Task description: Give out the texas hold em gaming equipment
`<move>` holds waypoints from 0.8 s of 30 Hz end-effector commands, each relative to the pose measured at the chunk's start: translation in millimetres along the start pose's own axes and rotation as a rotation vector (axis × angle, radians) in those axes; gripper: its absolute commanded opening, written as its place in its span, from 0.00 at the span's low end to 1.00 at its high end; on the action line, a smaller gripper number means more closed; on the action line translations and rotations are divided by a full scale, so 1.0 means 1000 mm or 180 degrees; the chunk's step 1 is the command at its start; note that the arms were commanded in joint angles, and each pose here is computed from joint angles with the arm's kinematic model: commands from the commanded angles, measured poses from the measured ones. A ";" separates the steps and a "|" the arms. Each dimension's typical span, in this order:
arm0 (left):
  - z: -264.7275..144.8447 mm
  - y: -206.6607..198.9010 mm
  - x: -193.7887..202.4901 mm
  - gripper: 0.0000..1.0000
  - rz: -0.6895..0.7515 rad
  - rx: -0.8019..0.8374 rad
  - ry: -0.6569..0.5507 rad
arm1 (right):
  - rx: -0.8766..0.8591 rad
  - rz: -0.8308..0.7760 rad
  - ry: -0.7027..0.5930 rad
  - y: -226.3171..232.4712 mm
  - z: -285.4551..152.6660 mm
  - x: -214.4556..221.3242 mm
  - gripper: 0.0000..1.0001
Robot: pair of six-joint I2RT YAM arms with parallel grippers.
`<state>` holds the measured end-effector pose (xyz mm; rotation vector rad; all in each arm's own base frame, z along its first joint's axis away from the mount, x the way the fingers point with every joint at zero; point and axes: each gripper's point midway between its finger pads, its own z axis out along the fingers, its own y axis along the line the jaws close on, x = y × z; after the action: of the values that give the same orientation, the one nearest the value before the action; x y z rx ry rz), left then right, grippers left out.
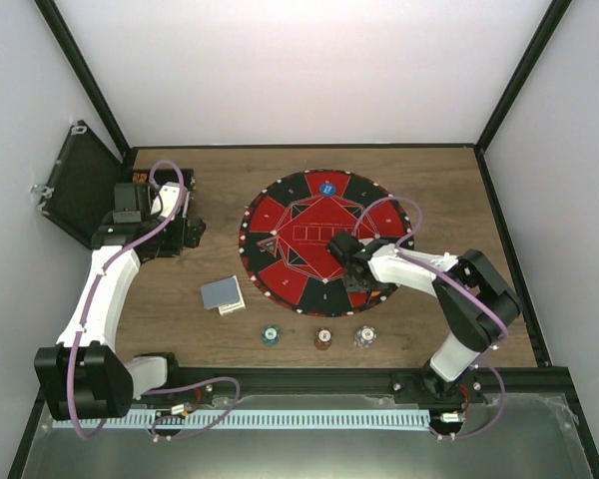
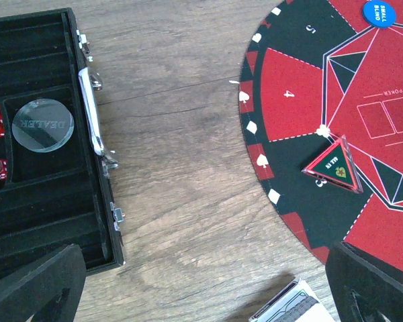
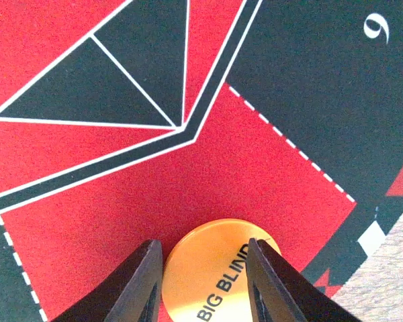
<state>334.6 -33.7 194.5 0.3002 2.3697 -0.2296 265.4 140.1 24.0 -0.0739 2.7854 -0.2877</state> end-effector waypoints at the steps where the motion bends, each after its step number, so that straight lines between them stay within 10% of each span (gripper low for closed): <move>1: -0.006 0.001 -0.011 1.00 0.0053 -0.0005 -0.0098 | -0.0013 -0.0031 -0.0146 0.002 -0.012 -0.021 0.36; 11: -0.005 0.005 -0.011 1.00 0.0015 -0.0075 -0.0081 | -0.0730 -0.0386 -0.0540 0.088 -0.105 -0.044 0.63; 24: 0.002 0.035 0.002 1.00 -0.0165 -0.0438 0.0101 | -0.2080 -0.1034 -0.0460 0.202 -0.185 0.027 0.89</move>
<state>338.6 -11.3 183.4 0.2257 2.4176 -0.1238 202.9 337.2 126.8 -0.5936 2.6163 0.3510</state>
